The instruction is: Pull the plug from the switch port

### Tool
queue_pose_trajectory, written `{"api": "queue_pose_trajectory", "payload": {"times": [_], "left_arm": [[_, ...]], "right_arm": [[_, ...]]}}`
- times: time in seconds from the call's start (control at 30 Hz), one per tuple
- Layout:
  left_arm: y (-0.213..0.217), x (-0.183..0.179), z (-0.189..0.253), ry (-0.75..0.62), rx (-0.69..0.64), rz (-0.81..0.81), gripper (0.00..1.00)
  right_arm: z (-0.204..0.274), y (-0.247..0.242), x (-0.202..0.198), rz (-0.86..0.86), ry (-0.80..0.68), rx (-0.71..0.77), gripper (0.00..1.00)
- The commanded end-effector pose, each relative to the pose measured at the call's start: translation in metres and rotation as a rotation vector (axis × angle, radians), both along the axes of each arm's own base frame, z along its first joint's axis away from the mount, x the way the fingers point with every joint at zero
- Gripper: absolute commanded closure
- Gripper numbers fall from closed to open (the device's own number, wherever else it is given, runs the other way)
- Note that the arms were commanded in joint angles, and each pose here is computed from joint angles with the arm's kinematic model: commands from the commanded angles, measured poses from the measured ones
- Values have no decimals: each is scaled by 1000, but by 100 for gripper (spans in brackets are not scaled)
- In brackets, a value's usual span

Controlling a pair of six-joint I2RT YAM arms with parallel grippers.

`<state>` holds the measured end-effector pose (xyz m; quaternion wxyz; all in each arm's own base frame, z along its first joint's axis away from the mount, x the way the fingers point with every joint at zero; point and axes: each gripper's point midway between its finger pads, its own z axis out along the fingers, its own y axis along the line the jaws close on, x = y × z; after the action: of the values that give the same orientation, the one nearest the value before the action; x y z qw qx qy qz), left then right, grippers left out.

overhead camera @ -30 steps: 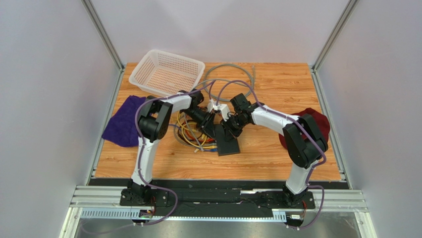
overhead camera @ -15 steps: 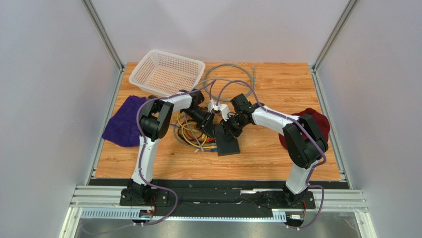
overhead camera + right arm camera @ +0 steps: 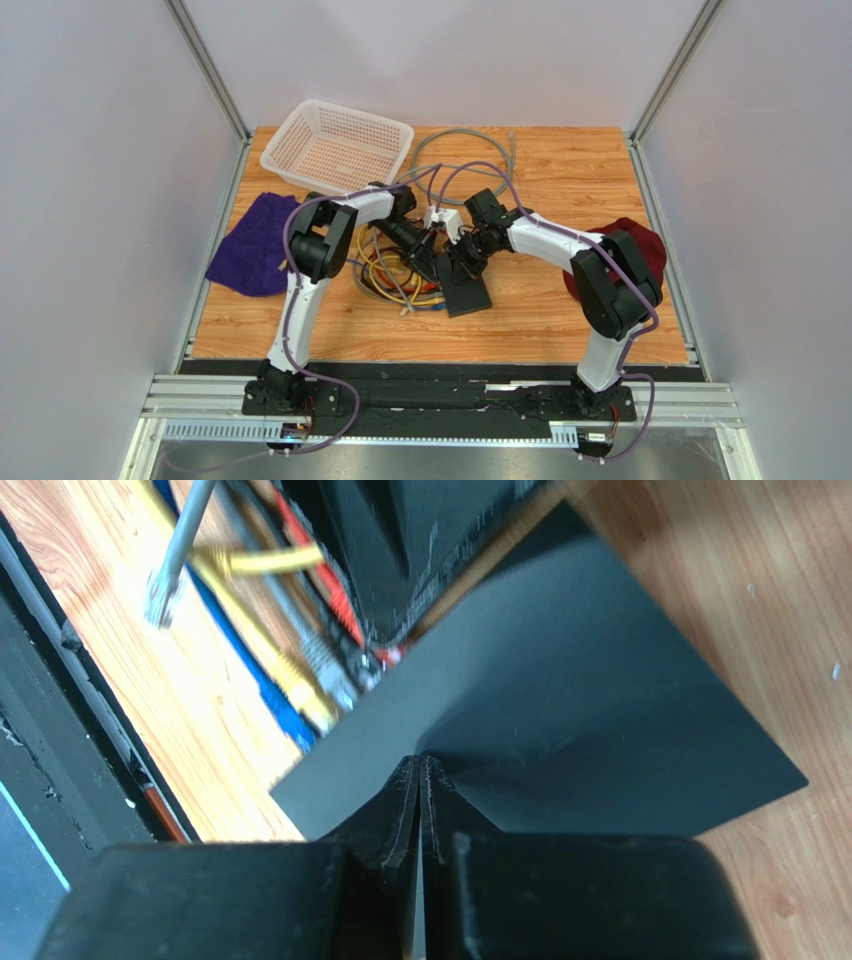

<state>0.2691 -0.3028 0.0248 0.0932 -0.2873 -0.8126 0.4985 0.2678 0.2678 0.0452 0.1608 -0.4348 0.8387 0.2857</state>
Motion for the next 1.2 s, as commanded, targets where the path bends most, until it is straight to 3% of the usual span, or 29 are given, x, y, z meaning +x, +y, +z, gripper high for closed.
{"api": "queue_pose_trajectory", "payload": {"times": [0.0, 0.7, 0.93, 1.17], "left_arm": [[-8, -18, -15, 10, 14, -71, 99], [37, -20, -4, -22, 93, -190, 100], [31, 17, 47, -257, 38, -179, 100], [65, 73, 61, -544, 207, -212, 100]], "right_arm": [[-12, -3, 1, 6, -27, -30, 95], [-17, -10, -7, -4, -11, -49, 95], [-16, -11, -5, -16, -25, -52, 95], [-15, -10, -3, -19, -33, -49, 95]]}}
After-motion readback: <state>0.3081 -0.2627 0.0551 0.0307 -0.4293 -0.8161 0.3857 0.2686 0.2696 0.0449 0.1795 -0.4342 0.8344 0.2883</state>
